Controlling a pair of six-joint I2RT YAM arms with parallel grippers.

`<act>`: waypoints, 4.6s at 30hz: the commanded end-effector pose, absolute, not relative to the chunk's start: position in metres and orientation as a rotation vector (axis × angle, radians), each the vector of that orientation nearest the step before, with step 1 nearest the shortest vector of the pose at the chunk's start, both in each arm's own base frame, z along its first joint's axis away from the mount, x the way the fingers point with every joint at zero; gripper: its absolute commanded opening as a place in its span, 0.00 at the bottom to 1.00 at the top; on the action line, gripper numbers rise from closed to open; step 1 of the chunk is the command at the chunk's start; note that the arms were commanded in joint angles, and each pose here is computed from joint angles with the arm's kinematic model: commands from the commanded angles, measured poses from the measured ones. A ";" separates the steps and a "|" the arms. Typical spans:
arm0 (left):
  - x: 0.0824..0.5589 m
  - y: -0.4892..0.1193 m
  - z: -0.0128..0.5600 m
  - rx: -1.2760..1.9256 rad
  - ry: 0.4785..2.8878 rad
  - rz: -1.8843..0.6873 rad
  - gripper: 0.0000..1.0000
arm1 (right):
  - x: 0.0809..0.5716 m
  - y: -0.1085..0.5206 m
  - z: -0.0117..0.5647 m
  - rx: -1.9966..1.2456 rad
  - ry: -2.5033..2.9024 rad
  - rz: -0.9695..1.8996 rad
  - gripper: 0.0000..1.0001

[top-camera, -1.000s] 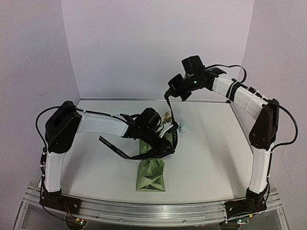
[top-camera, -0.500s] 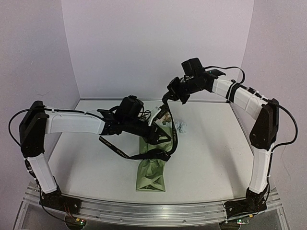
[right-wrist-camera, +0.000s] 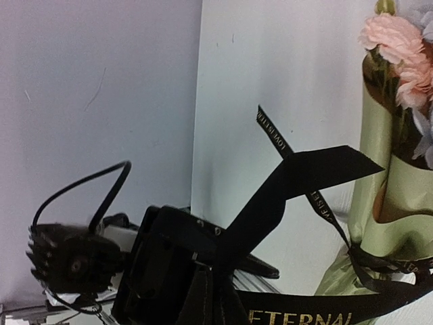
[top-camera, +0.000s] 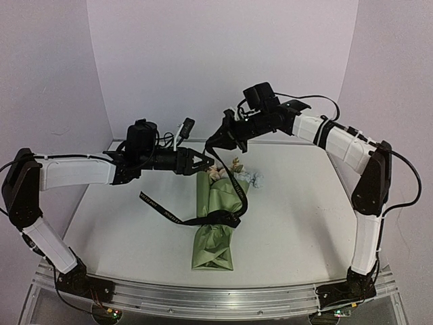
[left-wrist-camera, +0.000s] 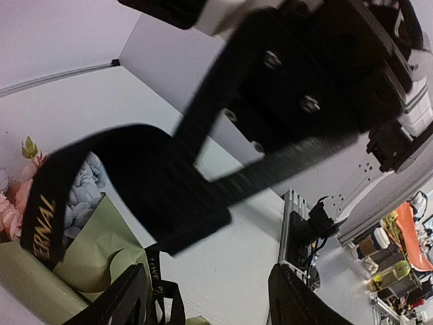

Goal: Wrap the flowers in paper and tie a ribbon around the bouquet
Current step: Pass from the right arm to the left, then cross the half-tied ribbon over the folded bouquet.

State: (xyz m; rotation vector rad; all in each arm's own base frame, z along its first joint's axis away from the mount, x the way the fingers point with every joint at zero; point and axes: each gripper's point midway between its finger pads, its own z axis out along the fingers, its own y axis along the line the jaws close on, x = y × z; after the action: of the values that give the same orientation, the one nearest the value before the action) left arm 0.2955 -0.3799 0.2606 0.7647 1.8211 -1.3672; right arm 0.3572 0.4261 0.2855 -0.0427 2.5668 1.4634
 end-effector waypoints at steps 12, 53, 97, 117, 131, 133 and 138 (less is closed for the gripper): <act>0.286 -0.375 0.297 0.802 1.635 -1.572 0.65 | 0.331 0.435 0.315 -0.177 2.497 1.540 0.00; 0.320 -0.381 0.266 0.592 1.744 -1.485 0.00 | 0.322 0.402 0.279 -0.167 2.531 1.292 0.52; 0.334 -0.353 0.253 0.461 1.903 -1.257 0.00 | 0.277 0.338 0.035 0.455 2.776 1.062 0.23; 0.263 -0.315 0.204 0.595 2.217 -1.168 0.00 | 0.275 0.331 0.106 0.110 2.796 0.834 0.00; 0.131 -0.393 0.205 1.307 2.075 -1.312 0.00 | 0.306 0.374 0.118 -0.086 2.834 0.874 0.00; 0.122 -0.412 0.198 1.395 2.062 -1.293 0.01 | 0.309 0.376 0.120 -0.089 2.834 0.893 0.00; 0.122 -0.459 0.184 1.480 2.033 -1.278 0.02 | 0.311 0.378 0.122 -0.111 2.849 0.905 0.00</act>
State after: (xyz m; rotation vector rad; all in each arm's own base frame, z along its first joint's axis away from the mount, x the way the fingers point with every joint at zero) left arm 0.1198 -0.4265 0.1786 1.3975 2.1356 -1.2916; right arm 0.3061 0.3731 0.1089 -0.0639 2.8598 0.8706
